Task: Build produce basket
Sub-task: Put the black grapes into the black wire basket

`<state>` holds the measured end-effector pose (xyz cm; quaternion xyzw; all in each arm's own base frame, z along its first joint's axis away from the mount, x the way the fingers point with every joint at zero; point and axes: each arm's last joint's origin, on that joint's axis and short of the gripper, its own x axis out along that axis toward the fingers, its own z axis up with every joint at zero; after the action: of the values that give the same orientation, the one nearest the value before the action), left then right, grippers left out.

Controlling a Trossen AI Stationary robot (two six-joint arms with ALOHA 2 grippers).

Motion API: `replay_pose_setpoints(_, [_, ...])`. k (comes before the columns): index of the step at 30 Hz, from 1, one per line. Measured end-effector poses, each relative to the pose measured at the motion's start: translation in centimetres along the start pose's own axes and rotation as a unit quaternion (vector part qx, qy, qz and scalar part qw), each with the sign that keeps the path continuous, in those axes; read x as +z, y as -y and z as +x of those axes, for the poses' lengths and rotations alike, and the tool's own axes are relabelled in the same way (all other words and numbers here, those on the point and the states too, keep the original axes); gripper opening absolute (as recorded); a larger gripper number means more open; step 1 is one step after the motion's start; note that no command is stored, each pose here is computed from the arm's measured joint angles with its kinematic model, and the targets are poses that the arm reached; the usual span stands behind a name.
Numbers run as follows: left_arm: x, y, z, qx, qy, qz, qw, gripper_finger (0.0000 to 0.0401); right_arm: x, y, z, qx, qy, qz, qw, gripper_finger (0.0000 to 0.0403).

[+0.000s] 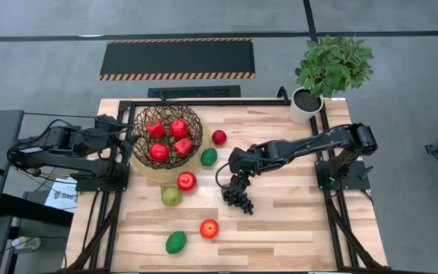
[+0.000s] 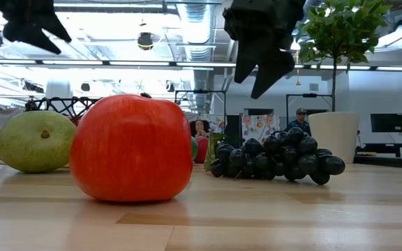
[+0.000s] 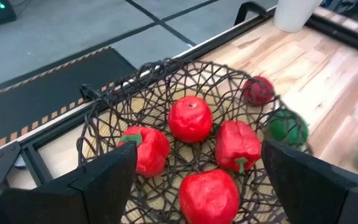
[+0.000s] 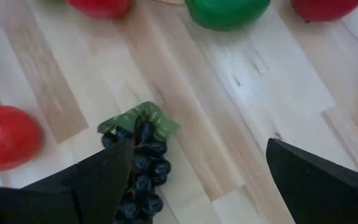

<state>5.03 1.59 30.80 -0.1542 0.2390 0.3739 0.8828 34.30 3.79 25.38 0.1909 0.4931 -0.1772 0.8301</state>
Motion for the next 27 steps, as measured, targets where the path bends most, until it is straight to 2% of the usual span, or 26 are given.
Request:
replay_pose_setpoints(6, [-1.6, 0.5, 1.7, 0.009, -0.021, 0.009, 1.000, 0.0330, -0.4, -0.5, -0.1, 0.002, -0.004, 0.006, 1.000, 0.0385])
replay_pose_setpoints(11, [-1.5, 0.8, 1.9, -0.004, -0.015, 0.000, 1.000, 0.0330, -0.8, -1.0, 0.4, -0.010, -0.003, 0.008, 1.000, 0.0385])
replay_pose_setpoints(16, [0.0, 1.3, 0.7, -0.088, 0.002, -0.009, 0.996, 0.0330, -1.4, -1.6, 1.8, -0.019, -0.017, 0.003, 1.000, 0.0384])
replay_pose_setpoints(22, [1.5, 1.7, -0.6, -0.200, 0.027, -0.011, 0.979, 0.0330, -2.2, -1.7, 3.9, -0.046, -0.057, -0.015, 0.997, 0.0384])
replay_pose_setpoints(27, [1.6, 1.7, -0.9, -0.227, 0.035, -0.009, 0.973, 0.0330, -2.1, -1.2, 4.1, -0.055, -0.070, -0.012, 0.996, 0.0384])
